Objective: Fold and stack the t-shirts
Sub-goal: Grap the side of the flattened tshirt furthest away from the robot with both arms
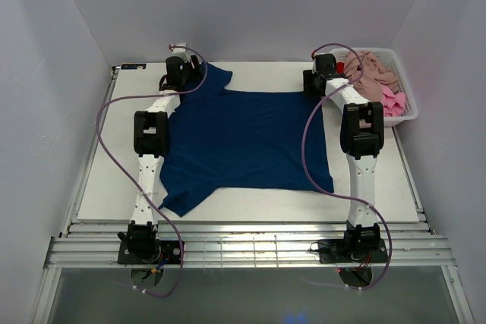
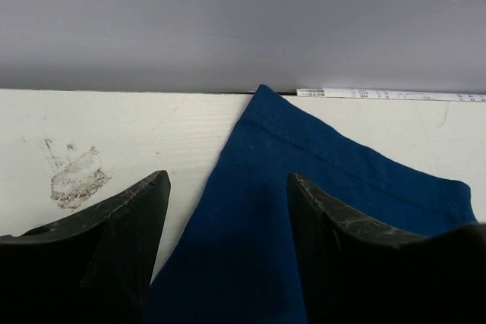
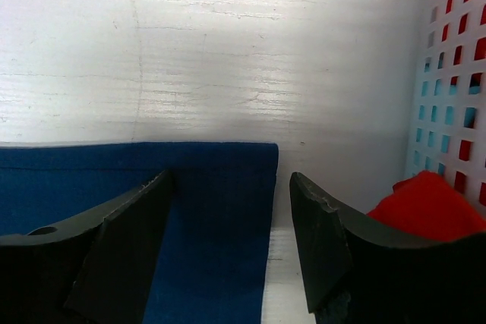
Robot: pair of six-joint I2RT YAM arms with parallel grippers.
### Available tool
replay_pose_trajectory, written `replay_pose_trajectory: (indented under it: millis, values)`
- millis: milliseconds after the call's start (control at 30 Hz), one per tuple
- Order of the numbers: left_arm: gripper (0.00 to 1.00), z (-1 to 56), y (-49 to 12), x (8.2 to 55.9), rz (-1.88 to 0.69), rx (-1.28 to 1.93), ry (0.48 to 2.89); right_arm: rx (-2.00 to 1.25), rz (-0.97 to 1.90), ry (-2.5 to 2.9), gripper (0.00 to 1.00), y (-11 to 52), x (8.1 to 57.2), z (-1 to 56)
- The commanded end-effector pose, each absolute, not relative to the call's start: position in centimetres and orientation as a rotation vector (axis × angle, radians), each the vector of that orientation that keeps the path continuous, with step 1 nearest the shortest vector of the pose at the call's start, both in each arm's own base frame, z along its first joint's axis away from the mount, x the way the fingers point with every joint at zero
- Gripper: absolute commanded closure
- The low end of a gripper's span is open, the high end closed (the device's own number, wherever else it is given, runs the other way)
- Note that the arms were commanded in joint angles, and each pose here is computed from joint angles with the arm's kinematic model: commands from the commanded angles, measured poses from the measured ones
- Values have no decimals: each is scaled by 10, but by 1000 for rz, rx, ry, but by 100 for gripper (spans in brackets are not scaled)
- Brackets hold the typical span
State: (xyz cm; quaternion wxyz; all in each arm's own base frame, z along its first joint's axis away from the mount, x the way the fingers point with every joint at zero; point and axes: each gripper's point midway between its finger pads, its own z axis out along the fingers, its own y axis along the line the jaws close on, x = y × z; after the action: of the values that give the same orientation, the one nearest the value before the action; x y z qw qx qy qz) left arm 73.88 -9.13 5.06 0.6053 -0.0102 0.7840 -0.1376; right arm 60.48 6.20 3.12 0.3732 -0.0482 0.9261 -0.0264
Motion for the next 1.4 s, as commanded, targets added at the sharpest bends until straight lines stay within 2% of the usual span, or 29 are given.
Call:
replay_pose_trajectory:
  millis: [0, 133, 267, 367, 400, 433, 500, 567, 600, 667, 767, 900, 967, 1067, 1100, 1167, 1233, 1367]
  values:
    - [27, 70, -94, 743, -330, -3, 1784, -53, -200, 2403, 31, 33, 599, 32]
    - [30, 68, -95, 742, -331, 11, 1796, -48, -207, 2400, 31, 31, 600, 33]
    - [39, 62, -93, 741, -320, 6, 1812, -26, -161, 2423, 35, 37, 597, 23]
    - [43, 58, -92, 740, -312, 4, 1824, -28, -143, 2443, 48, 38, 596, 17]
    - [45, 58, -92, 740, -311, 5, 1824, -35, -129, 2444, 58, 40, 596, 17]
    - [48, 59, -92, 740, -310, 6, 1823, -41, -118, 2444, 63, 42, 596, 18]
    - [52, 59, -91, 740, -311, 10, 1824, -47, -92, 2447, 75, 45, 597, 18]
    - [57, 61, -92, 740, -313, 13, 1823, -51, -78, 2450, 82, 46, 597, 18]
    - [60, 61, -92, 740, -314, 12, 1823, -54, -73, 2458, 89, 46, 595, 16]
    - [69, 62, -92, 738, -326, 14, 1825, -59, -65, 2460, 92, 48, 595, 16]
    - [74, 66, -91, 736, -328, -6, 1827, -71, -44, 2467, 92, 51, 593, 16]
    - [60, 102, -96, 730, -369, -7, 1751, -93, -40, 2478, 91, 51, 590, 13]
    - [58, 130, -98, 725, -389, -3, 1697, -96, -45, 2481, 91, 51, 589, 11]
    - [46, 161, -102, 729, -417, 3, 1641, -102, -36, 2493, 92, 52, 586, 8]
    - [36, 177, -105, 729, -436, 12, 1613, -104, -30, 2490, 91, 53, 586, 9]
    - [27, 188, -107, 729, -464, 9, 1595, -107, -23, 2494, 90, 54, 585, 8]
    - [23, 192, -109, 729, -477, 6, 1593, -105, -27, 2493, 90, 54, 584, 9]
    - [23, 176, -111, 727, -488, -9, 1642, -108, -21, 2497, 89, 54, 581, 10]
